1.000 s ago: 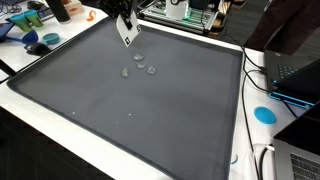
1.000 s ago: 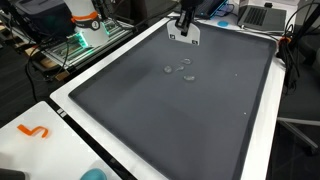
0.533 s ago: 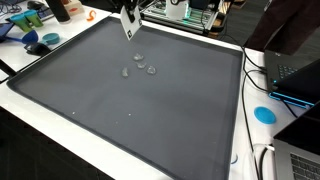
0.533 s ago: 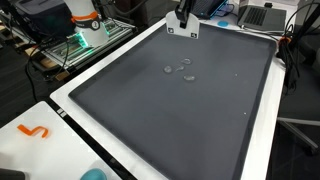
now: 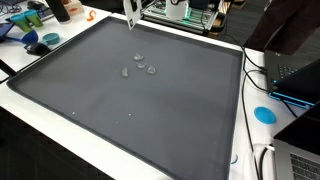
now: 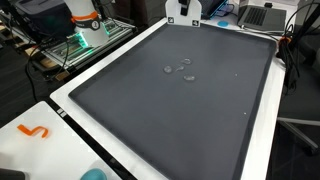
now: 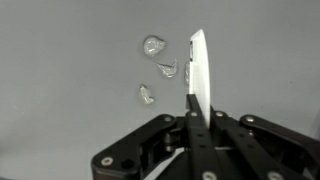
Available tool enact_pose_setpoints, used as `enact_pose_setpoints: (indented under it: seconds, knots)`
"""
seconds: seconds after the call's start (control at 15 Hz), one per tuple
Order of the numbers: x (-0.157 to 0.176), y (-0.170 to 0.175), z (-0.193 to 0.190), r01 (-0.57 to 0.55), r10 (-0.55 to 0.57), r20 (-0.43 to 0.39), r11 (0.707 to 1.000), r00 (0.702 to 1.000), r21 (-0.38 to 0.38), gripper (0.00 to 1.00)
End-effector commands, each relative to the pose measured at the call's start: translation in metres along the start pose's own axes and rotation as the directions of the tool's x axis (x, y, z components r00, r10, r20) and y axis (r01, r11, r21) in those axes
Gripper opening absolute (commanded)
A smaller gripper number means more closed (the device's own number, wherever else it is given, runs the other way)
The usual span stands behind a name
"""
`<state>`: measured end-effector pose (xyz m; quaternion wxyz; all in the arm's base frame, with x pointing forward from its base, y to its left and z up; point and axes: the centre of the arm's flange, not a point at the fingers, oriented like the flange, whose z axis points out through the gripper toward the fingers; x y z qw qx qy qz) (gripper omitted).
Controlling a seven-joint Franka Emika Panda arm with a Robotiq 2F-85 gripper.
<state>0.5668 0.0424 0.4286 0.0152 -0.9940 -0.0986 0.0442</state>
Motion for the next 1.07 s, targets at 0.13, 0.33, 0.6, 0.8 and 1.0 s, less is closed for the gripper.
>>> enact_pose_setpoints:
  seconds: [0.13,0.33,0.6,0.8,1.0]
  knots:
    - [-0.015,-0.015,-0.008,0.002,-0.002,-0.015,0.998,1.000,-0.061,0.01]
    - [-0.014,-0.016,-0.010,0.013,-0.014,-0.014,0.998,1.000,-0.063,0.01]
    - [-0.011,-0.010,-0.010,0.007,-0.008,-0.009,0.999,1.000,-0.039,0.01]
    - [-0.003,-0.010,-0.011,0.015,-0.016,-0.014,0.999,1.000,-0.039,0.04]
    - [-0.003,-0.010,-0.011,0.015,-0.015,-0.014,0.999,1.000,-0.039,0.04]
